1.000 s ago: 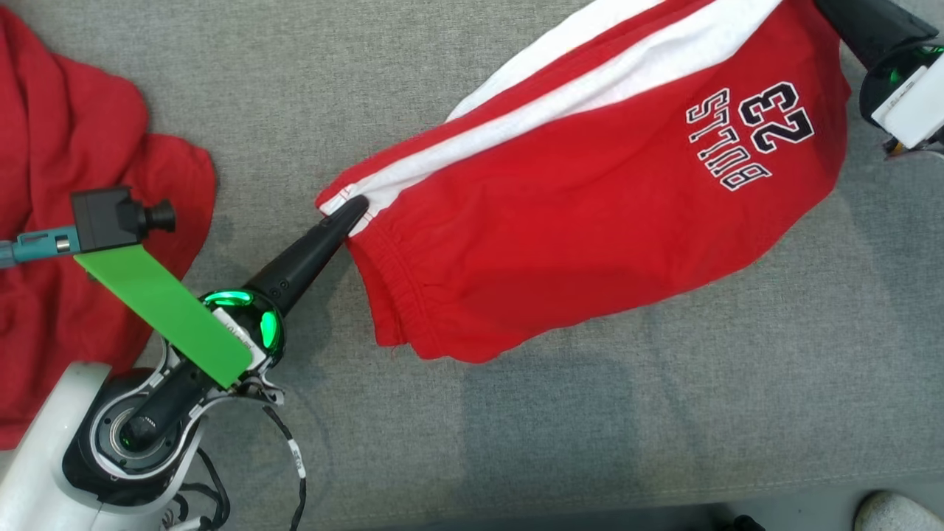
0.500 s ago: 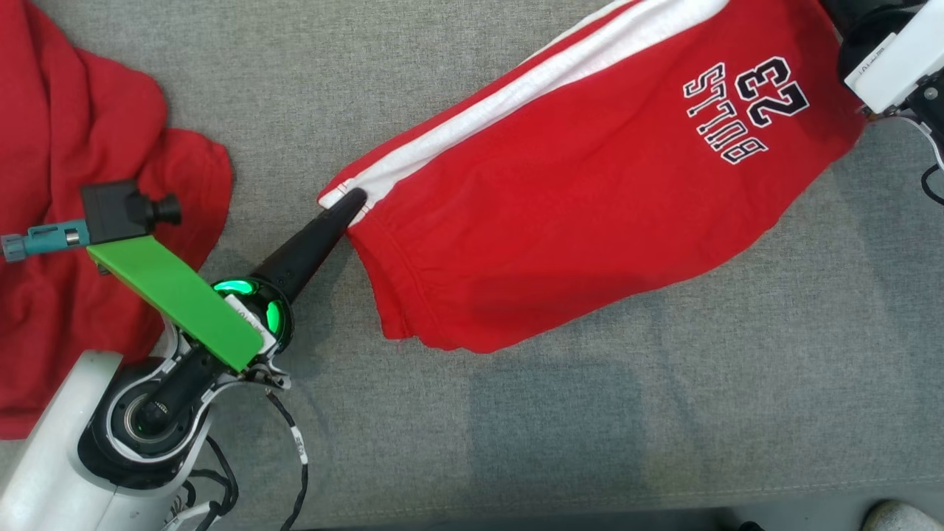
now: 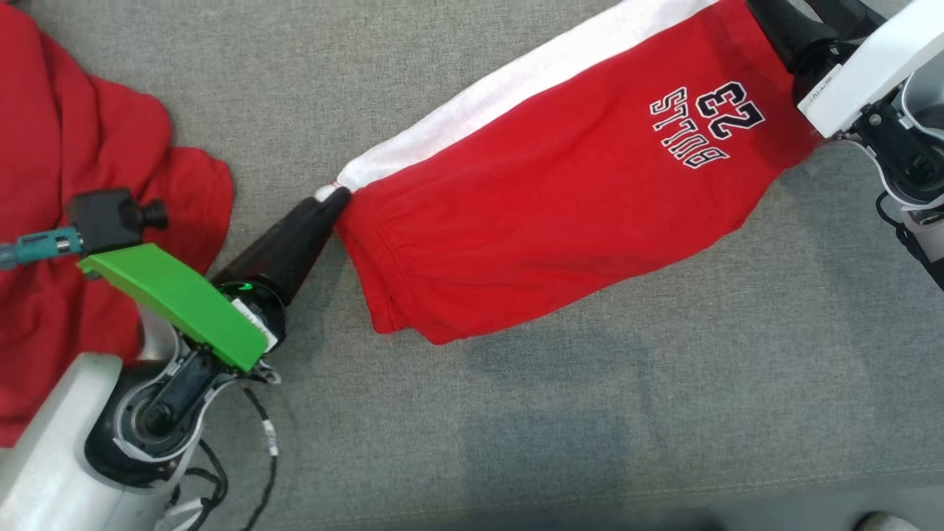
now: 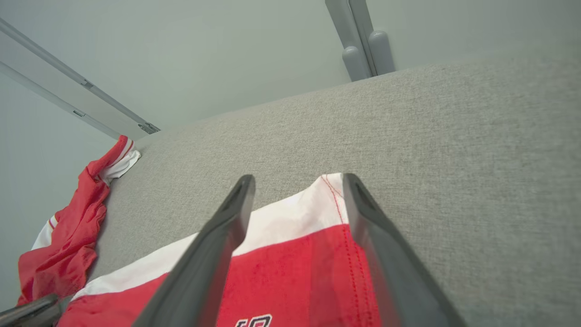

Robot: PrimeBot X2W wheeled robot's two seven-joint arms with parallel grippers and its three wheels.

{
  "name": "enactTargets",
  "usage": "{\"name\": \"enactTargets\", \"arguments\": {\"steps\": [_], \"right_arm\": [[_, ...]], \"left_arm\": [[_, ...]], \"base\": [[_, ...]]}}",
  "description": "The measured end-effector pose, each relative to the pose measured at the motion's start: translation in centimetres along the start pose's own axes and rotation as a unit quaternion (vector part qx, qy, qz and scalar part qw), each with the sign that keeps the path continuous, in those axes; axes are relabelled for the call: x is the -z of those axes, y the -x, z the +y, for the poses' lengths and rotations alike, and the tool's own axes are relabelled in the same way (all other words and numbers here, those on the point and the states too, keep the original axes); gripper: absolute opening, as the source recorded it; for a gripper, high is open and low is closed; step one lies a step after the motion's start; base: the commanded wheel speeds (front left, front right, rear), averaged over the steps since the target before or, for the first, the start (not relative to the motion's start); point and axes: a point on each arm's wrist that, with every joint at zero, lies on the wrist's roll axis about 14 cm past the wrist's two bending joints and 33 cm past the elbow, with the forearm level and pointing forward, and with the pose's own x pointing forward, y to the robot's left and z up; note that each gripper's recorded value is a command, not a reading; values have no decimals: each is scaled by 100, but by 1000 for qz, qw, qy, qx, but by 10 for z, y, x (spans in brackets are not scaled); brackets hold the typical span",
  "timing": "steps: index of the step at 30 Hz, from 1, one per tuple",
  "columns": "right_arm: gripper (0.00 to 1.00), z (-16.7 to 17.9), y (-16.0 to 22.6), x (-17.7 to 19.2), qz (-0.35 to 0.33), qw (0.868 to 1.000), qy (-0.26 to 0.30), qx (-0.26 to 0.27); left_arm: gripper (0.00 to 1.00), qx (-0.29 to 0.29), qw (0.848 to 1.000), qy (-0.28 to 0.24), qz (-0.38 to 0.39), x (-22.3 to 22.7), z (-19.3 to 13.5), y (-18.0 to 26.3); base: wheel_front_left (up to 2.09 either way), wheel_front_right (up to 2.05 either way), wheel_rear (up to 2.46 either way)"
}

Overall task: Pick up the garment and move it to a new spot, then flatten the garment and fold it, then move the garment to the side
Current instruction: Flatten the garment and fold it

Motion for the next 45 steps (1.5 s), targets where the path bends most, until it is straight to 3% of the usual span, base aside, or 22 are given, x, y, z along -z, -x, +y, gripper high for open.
{"name": "enactTargets", "arguments": {"steps": [5,8,12,20,32,45], "right_arm": [[100,-18,23,6,4,999,31,38],[100,-36,42,11,8,996,49,72],[100,-46,62,21,16,994,45,101],[100,-33,67,31,13,995,2,97],[100,-24,48,39,40,995,17,90],[100,-33,37,73,112,988,44,99]], "left_arm": [[100,-26,987,-152,-50,-27,0,16],[100,-16,974,-213,-69,-30,-13,22],[100,-1,960,-258,-109,-36,-32,33],[100,1,960,-230,-158,-22,-41,64],[100,-29,922,-281,-266,-45,-42,116],[100,-68,917,-254,-299,-42,-21,137]], "base": [[0,0,0],[0,0,0],[0,0,0],[0,0,0],[0,0,0],[0,0,0]]}}
